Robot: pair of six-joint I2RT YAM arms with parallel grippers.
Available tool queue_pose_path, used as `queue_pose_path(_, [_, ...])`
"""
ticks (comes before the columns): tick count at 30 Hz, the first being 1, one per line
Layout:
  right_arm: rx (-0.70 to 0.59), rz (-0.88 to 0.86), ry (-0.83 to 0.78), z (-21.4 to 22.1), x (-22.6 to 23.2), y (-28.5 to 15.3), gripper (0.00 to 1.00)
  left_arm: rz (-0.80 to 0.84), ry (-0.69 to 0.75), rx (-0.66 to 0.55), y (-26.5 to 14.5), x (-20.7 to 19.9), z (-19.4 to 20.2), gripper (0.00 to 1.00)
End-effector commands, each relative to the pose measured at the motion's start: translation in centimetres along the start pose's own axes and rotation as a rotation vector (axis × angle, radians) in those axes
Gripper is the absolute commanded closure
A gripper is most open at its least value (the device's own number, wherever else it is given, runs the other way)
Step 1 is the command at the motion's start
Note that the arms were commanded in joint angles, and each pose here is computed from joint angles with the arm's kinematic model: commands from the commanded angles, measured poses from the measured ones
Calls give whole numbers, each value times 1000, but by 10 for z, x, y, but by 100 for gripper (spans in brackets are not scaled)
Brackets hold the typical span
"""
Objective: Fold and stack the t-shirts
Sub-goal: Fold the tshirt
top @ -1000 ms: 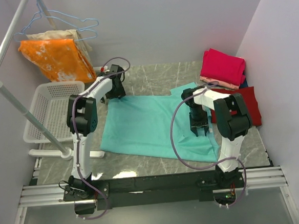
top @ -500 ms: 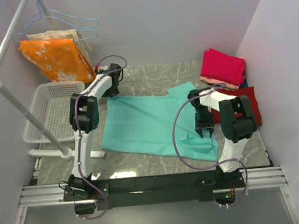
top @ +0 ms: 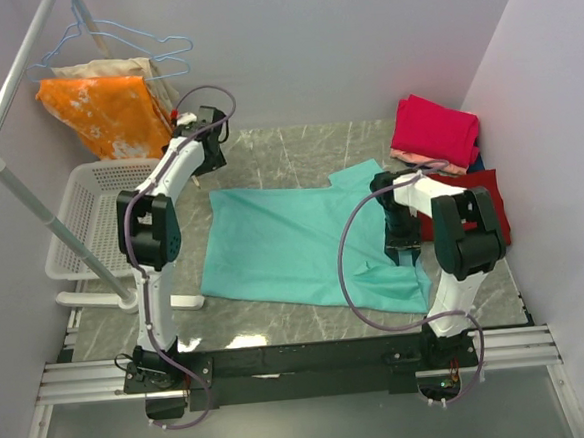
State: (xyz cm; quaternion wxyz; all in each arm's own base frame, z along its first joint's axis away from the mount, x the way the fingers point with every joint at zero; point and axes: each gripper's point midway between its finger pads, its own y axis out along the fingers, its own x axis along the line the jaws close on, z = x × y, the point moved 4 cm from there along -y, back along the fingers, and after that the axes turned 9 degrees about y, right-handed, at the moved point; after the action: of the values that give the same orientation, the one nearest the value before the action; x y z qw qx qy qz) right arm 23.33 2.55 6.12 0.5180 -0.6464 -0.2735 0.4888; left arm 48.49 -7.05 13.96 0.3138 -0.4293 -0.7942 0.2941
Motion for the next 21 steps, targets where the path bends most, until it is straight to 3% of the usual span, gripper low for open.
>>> queue_pose_path(1, [-142, -49, 86, -25, -3, -30, 50, 255, -16, -10, -23, -31, -16, 3])
queue_pose_path(7, [-209, -78, 137, -37, -3, -53, 51, 304, 11, 115, 4, -55, 14, 24])
queue_pose_path(13, [-294, -140, 186, -54, -2, -82, 51, 309, 15, 184, 25, -63, 36, 40])
queue_pose_path(21, [-293, -145, 177, -62, 4, -83, 52, 269, 24, 208, 31, -60, 41, 45])
